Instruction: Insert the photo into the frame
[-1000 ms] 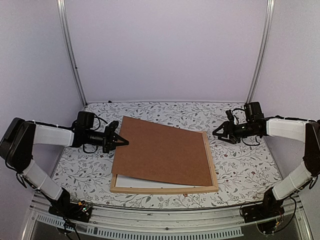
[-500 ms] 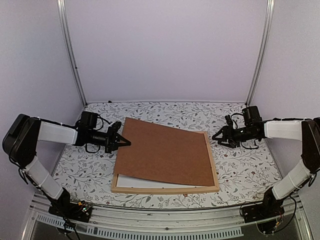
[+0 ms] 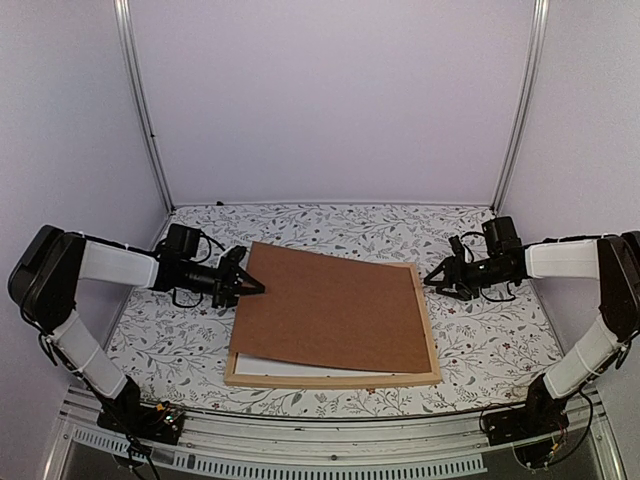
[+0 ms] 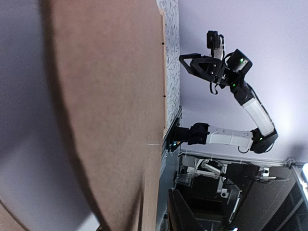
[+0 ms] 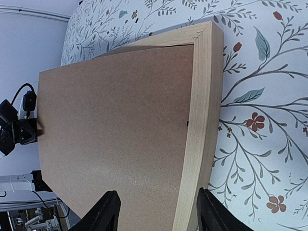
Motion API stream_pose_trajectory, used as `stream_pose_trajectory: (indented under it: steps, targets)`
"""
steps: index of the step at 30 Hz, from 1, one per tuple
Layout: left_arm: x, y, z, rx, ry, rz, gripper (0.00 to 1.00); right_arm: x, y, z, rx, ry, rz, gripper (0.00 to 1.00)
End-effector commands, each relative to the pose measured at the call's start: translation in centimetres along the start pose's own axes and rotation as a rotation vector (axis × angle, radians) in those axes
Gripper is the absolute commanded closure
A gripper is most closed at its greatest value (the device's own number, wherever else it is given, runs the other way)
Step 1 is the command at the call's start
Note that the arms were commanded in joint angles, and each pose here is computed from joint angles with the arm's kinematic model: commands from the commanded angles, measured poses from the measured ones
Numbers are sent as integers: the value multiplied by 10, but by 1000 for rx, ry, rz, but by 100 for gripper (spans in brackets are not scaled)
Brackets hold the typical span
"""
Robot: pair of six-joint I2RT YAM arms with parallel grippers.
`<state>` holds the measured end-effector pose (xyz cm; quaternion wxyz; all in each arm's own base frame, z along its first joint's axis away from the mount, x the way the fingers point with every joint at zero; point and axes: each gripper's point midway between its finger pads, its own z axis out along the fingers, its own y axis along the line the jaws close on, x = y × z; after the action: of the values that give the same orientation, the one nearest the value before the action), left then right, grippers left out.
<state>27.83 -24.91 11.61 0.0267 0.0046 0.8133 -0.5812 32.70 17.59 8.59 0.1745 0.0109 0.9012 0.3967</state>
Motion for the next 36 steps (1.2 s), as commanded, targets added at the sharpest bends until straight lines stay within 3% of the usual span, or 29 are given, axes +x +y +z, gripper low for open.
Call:
stream_pose_trajectory:
  steps: [1,7,11,19,36]
  targets:
    - [3,-2,6,-6,27,36,66,1,-7,1,18,-10,-19,42]
    - [3,6,7,-40,28,33,33,3,-9,2,16,-5,-15,42]
    - [5,17,6,-98,30,5,21,4,-9,3,15,-2,-17,42]
    - [-1,39,0,-281,-19,22,16,8,-12,6,6,8,-15,42]
    - [0,55,9,-509,3,104,8,13,-17,12,4,22,-10,42]
